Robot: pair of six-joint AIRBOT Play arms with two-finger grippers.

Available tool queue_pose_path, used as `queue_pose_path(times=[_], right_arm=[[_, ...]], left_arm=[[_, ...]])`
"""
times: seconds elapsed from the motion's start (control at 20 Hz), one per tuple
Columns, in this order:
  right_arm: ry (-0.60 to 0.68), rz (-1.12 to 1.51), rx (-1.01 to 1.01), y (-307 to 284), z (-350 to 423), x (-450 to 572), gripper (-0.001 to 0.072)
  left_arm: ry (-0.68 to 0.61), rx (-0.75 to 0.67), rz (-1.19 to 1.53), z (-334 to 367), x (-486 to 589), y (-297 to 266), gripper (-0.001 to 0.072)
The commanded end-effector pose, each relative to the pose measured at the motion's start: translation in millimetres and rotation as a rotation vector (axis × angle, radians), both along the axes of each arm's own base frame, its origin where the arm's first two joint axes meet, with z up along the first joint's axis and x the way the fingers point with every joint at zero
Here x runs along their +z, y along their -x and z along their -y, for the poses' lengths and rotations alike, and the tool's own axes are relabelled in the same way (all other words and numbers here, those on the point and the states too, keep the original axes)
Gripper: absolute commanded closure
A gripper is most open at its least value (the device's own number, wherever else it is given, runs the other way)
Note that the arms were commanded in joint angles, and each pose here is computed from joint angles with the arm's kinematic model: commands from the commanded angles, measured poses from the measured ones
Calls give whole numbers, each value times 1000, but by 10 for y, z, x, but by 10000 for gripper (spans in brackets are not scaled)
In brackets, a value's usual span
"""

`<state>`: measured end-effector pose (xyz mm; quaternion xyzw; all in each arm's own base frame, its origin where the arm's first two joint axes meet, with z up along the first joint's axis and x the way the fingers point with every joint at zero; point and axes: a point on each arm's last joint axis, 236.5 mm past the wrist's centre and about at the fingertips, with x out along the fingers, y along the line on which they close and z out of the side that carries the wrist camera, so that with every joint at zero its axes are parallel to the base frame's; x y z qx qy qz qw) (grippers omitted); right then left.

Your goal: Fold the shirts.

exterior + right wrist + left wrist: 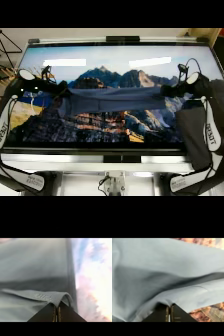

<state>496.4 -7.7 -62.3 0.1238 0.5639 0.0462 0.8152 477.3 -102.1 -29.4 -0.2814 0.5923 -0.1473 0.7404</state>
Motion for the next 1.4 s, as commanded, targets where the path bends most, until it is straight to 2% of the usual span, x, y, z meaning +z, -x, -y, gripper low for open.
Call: queue_pose_path(times=[0.0, 0.05, 0.1, 0.2, 0.4, 0.6, 0.65, 0.75, 0.8, 0.85, 0.9, 0.95, 1.1, 1.35], right_arm=[[31, -16, -13, -92, -7, -198, 291], [43, -10, 3, -94, 6, -187, 144], [64, -9, 10, -90, 44, -182, 132], [62, -14, -7, -85, 98, -202, 131], [-143, -48, -99, -108, -112, -312, 132], [-228, -160, -51, 98, -404, -486, 144], [-234, -196, -29, 184, -463, -515, 254], [-231, -183, 20, 188, -479, -480, 636], [-234, -148, 52, 139, -504, -386, 646], [-233, -103, 78, 77, -513, -231, 646], [-225, -50, 92, 10, -511, -13, 646], [-215, 3, 98, -43, -504, 239, 646], [-216, 76, 160, 131, -599, 967, 646], [-267, -20, 275, 1098, -862, 1847, 646]], left_arm=[[19, -6, -104, 26, -354, 23, 380], [20, -10, -108, 28, -360, 35, 210], [21, -15, -106, 21, -334, 33, 194], [28, -43, -105, 31, -216, 38, 194], [42, -141, -77, 205, 135, 75, 195], [32, -218, -5, 647, 350, 105, 197], [30, -238, 6, 781, 347, 119, 199], [25, -264, 48, 1067, 336, 98, 207], [22, -272, 74, 1214, 335, 80, 232], [22, -278, 95, 1347, 335, 70, 352], [21, -288, 119, 1497, 332, 67, 542], [22, -297, 140, 1643, 327, 71, 662], [51, -296, 117, 2150, 152, 190, 675], [194, -344, 93, 3120, -125, 550, 675]])
